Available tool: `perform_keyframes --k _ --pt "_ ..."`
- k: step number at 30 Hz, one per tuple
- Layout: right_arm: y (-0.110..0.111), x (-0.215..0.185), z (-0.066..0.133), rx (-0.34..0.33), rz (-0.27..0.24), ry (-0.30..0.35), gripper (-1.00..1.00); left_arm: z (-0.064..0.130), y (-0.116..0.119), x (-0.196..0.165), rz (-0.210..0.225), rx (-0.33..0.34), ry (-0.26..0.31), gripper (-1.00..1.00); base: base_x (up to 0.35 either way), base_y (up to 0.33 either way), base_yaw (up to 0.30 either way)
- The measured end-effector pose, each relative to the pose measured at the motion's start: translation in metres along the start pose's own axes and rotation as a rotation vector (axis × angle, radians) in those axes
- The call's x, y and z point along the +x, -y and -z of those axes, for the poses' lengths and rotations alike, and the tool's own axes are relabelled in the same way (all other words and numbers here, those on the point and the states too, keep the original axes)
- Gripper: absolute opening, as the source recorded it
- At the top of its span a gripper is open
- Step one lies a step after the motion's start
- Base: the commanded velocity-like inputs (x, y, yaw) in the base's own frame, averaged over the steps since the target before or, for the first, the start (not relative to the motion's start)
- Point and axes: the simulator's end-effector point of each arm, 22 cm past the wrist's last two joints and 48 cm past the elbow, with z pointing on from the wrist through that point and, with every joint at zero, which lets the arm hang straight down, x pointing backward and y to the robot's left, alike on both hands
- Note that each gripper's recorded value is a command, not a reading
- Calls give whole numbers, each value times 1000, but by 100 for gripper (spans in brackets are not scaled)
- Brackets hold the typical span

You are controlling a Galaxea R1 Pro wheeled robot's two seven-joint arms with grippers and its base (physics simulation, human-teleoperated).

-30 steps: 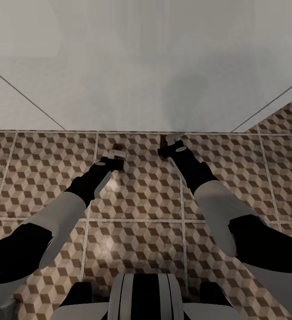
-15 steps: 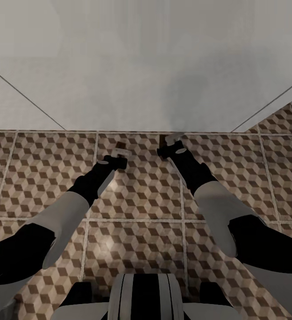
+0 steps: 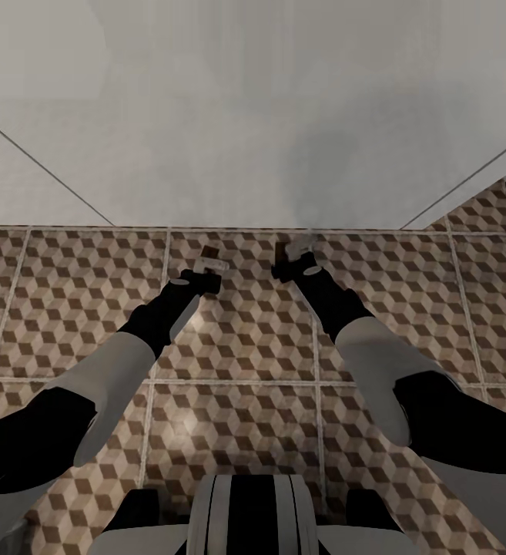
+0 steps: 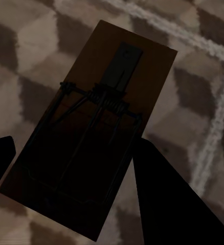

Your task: Take the four mousetraps from the cabinet in the bathroom and place them on the bathroom floor. Make sure all four end up on the same floor surface, and ensure that at least two of them are either under or directly next to the same bathroom sink.

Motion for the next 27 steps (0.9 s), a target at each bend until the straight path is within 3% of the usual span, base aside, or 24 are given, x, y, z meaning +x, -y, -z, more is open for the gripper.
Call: perform_keyframes --k 27 --pt "-1 1 0 -2 0 2 -100 0 0 -1 -6 3 6 -100 0 0 0"
